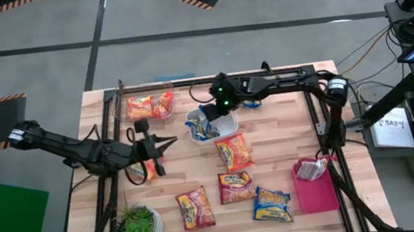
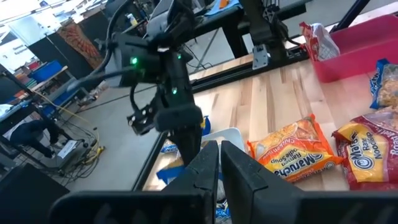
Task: Sort Maruchan noodles
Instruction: Put the blue noodle pack into the white bin, then put the orange noodle pack into the transparent bin
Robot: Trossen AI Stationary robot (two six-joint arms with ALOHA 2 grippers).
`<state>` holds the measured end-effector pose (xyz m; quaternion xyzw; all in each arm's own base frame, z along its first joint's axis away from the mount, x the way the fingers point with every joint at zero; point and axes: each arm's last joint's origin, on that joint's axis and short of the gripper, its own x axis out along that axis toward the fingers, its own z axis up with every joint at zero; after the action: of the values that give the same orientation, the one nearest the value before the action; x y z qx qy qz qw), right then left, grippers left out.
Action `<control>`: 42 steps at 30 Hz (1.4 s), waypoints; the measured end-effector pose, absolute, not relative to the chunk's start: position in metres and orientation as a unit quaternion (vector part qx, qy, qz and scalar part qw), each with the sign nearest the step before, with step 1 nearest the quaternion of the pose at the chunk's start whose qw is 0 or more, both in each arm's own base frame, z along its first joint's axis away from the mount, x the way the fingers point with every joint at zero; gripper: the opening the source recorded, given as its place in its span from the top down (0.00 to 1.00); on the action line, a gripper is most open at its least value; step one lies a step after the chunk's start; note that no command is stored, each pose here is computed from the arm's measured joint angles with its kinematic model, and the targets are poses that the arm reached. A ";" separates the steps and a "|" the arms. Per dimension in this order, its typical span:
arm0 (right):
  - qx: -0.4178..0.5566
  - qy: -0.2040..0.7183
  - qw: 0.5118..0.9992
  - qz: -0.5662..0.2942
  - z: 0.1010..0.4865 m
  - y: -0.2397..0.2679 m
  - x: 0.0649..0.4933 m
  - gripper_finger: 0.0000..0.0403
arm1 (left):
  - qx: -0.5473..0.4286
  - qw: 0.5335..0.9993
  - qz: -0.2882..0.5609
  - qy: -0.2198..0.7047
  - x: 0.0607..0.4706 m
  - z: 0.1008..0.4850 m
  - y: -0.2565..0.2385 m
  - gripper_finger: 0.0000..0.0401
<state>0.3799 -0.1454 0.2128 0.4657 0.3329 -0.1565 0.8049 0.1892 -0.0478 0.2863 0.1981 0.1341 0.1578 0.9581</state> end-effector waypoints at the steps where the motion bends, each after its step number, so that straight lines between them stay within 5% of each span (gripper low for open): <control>1: 0.467 0.335 0.804 -0.156 0.210 -0.147 0.383 0.96 | 0.199 0.958 0.158 0.134 0.189 0.286 -0.048 1.00; 8: 0.463 0.347 0.800 -0.159 0.197 -0.150 0.391 0.92 | 0.196 0.959 0.158 0.130 0.190 0.287 -0.048 1.00; 24: 0.445 0.367 0.800 -0.165 0.219 -0.145 0.376 0.53 | 0.193 0.960 0.158 0.125 0.190 0.288 -0.048 1.00; 35: 0.400 0.427 0.799 -0.141 0.294 -0.100 0.316 0.50 | 0.179 0.964 0.161 0.113 0.191 0.290 -0.048 1.00; 42: 0.374 0.476 0.779 -0.160 0.287 -0.050 0.290 0.50 | 0.170 0.966 0.162 0.105 0.191 0.292 -0.049 1.00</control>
<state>0.2900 -0.0503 0.2869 0.3744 0.4762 -0.1600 0.7794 0.1909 -0.0485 0.2922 0.1699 0.1048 0.1622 0.9664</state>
